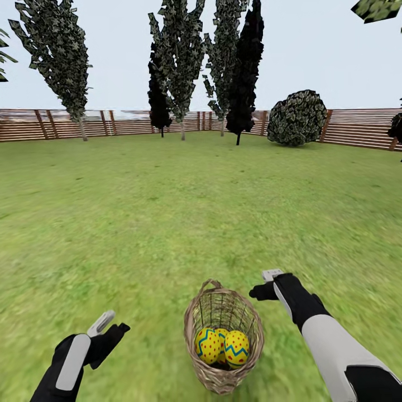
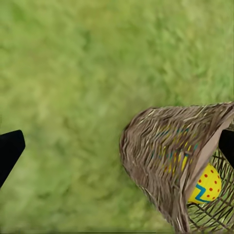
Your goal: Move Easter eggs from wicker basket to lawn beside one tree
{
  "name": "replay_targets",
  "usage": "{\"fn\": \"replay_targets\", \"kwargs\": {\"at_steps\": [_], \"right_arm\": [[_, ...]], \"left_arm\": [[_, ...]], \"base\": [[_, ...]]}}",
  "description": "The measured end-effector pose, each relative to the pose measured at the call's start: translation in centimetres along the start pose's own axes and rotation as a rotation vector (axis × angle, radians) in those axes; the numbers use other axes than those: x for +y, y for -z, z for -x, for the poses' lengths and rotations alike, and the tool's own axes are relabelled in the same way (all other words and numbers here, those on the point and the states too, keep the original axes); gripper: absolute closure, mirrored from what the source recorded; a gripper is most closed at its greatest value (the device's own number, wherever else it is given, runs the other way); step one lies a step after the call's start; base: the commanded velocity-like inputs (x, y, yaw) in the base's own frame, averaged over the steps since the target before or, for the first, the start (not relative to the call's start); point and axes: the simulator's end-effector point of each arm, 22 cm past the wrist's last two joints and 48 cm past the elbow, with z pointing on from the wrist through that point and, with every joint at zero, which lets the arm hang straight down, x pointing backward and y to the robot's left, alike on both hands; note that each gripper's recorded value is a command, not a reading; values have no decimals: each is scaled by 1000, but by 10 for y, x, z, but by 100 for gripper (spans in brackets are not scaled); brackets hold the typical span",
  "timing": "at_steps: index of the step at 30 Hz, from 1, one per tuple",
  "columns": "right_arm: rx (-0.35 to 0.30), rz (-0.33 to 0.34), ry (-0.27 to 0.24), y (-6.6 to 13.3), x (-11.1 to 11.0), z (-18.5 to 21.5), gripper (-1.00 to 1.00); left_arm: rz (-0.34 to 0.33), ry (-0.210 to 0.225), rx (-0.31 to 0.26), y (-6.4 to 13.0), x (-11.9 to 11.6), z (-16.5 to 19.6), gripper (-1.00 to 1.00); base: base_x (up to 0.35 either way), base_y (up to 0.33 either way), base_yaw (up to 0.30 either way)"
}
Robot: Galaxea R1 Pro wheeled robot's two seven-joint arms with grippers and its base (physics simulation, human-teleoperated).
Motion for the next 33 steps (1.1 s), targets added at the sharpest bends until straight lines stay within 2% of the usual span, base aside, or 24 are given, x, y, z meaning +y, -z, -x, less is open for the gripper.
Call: {"fn": "replay_targets", "kwargs": {"at_steps": [7,11,28,32,33], "right_arm": [[-22,-6,-2,-2,-3,16,-100],[6,-3,-16,-2,-3,20,-100],[59,5,-29,-31,0,-15,-100],[62,6,-30,-38,2,-21,-100],[61,7,-30,-39,2,-23,-100]], "left_arm": [[2,3,13,-14,10,-11,-100],[3,3,14,-21,14,-14,-100],[-6,15,6,-48,32,-26,-100],[-39,12,17,-53,32,-27,-100],[-55,-3,30,-52,30,-22,-100]], "base": [[0,0,-53],[0,0,-8],[0,0,-1],[0,0,0],[0,0,0]]}}
